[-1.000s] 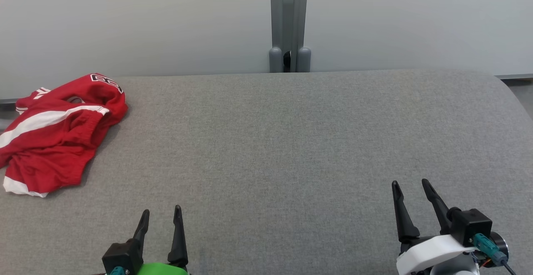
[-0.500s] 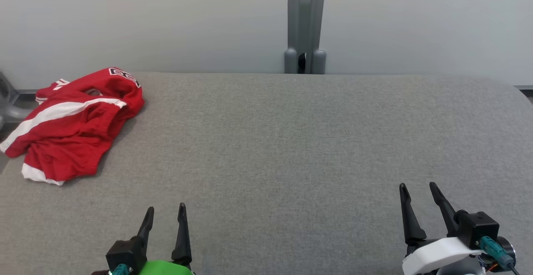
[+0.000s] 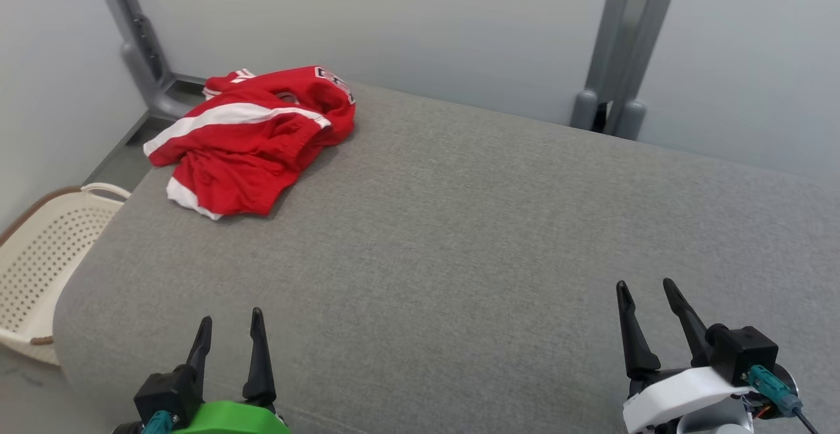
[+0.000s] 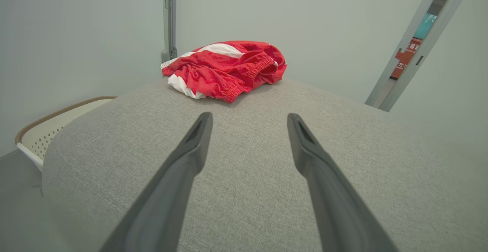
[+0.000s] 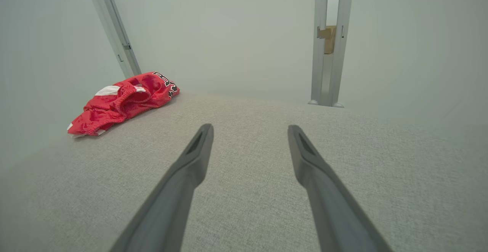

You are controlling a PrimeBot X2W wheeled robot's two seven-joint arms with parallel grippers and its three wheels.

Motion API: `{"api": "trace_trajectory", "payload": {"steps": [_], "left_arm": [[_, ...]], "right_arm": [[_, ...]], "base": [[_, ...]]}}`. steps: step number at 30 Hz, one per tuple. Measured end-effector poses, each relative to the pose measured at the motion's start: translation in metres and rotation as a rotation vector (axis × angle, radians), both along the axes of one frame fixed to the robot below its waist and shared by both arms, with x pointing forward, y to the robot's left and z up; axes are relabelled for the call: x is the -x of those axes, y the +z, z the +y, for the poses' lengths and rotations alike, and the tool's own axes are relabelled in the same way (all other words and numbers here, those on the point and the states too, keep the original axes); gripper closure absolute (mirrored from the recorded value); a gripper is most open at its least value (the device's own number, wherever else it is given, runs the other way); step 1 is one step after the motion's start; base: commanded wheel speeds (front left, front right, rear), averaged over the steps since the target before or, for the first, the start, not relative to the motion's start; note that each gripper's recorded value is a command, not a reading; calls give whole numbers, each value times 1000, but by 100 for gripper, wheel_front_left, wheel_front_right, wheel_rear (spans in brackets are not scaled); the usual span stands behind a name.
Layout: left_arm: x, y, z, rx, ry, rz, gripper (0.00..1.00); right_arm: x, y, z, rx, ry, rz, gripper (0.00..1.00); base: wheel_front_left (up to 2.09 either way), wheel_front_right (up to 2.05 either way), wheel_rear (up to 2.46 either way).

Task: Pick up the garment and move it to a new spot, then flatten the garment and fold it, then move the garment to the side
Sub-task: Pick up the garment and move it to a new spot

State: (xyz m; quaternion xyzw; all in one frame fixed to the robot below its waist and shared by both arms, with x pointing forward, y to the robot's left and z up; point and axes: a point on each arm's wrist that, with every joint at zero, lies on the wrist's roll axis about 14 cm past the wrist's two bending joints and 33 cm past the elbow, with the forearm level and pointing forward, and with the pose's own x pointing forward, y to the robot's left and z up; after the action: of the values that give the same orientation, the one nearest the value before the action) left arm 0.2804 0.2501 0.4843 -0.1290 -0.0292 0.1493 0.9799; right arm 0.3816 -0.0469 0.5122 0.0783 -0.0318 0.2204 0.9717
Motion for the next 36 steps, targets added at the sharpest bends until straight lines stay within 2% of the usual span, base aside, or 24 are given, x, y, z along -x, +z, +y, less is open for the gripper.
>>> {"api": "trace_trajectory", "payload": {"steps": [6, 11, 25, 28, 34, 36], "left_arm": [[28, 2, 32, -1, 126, -8, 0], [41, 0, 44, 1, 177, -2, 0], [21, 11, 36, -6, 133, -30, 0], [11, 36, 49, -74, 129, -83, 0], [-40, 139, 86, -352, 72, -213, 0], [-60, 164, 96, -431, 51, -203, 0]], "right_arm": [[-3, 2, 42, 1, 118, -4, 0], [-4, -1, 59, 4, 164, 7, 0], [-7, -4, 28, 14, 77, 8, 0], [-9, -5, 21, 19, 59, 4, 0], [-20, -4, 18, 46, 47, -21, 0], [-27, 0, 21, 49, 50, -40, 0]], "base": [[0, 0, 0], [0, 0, 0], [0, 0, 0], [0, 0, 0], [0, 0, 0], [0, 0, 0]]}}
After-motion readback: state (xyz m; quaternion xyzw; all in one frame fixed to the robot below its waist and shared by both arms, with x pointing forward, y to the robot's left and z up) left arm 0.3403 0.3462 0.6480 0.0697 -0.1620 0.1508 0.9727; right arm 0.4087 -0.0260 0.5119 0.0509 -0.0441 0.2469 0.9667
